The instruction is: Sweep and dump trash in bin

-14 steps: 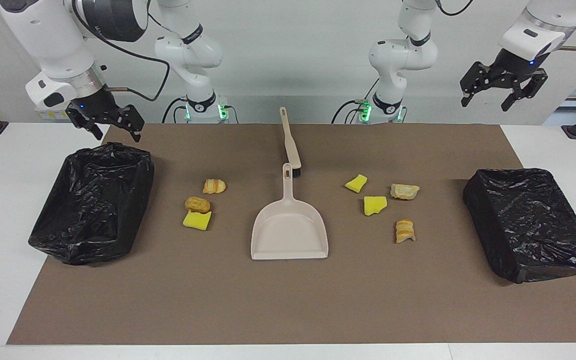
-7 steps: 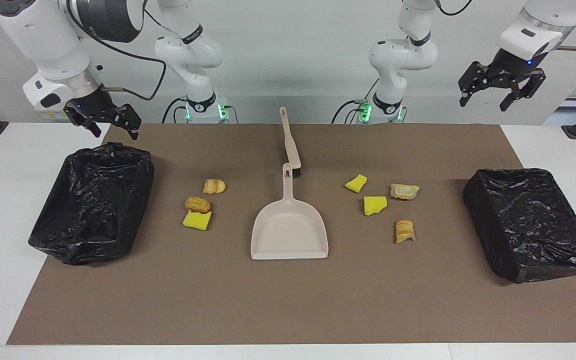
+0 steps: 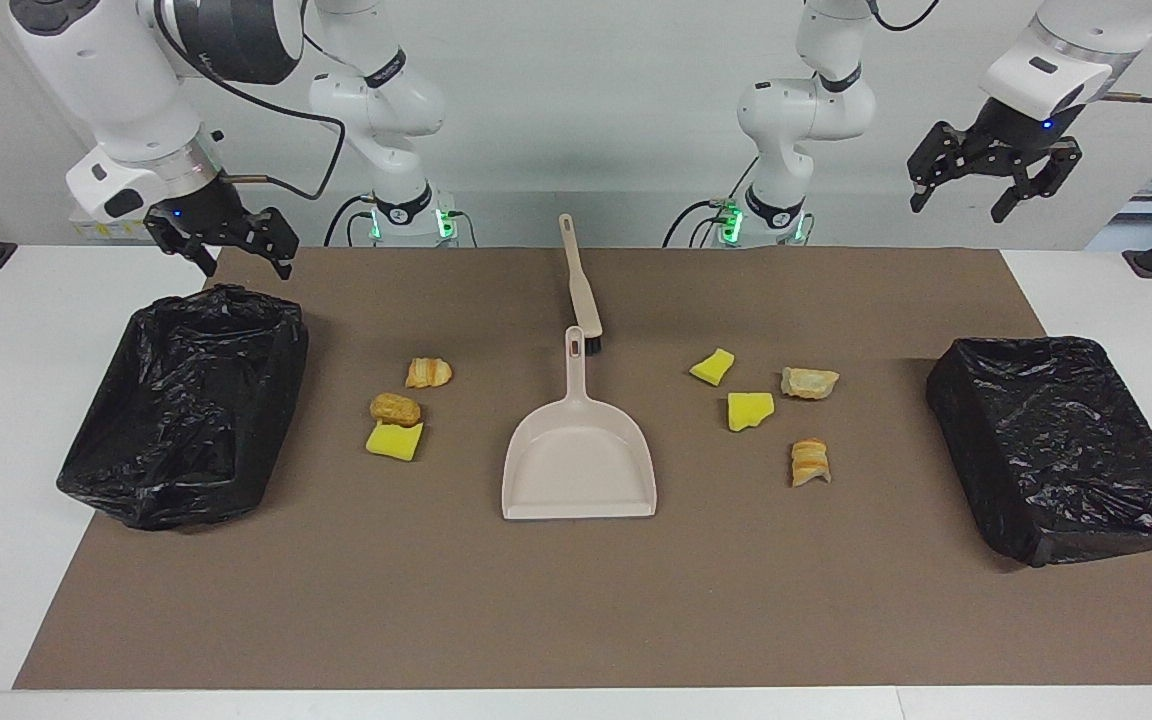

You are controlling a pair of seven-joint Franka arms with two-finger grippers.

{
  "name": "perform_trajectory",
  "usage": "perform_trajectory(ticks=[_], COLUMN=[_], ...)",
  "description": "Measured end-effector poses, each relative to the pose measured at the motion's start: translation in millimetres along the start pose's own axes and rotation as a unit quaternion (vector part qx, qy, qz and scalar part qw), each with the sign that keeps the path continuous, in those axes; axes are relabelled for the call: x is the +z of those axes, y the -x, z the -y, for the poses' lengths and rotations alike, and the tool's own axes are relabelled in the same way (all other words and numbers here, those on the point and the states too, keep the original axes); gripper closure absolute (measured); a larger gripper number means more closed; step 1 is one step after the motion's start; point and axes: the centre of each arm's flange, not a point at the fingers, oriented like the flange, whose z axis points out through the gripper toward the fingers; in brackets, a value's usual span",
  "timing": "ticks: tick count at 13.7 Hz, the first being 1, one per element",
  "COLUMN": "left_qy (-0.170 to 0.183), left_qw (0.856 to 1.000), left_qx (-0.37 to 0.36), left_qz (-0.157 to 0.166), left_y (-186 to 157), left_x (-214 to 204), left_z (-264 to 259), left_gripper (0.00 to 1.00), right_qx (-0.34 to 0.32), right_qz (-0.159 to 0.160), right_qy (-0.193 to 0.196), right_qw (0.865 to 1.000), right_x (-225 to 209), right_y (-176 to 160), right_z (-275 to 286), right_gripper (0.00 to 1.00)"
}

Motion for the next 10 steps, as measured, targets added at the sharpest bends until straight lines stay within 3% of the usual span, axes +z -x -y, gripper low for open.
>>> perform_trajectory(ticks=[5,10], left_qy=[0.0,0.0], left_qw=[1.0,1.0], left_qx=[0.002,0.002], left_qz=[0.002,0.004], left_y=[0,4], left_x=[1,2], left_z=[-2,-3], left_gripper=[0.0,0.0], right_qx=[-0.009,-0.026], right_qz=[-0.014,0.006], right_qy=[-0.001,-0.043], right_qw=[1.0,0.999], right_x=[4,29], right_y=[1,5], right_z=[11,41], right_gripper=[0.0,0.0])
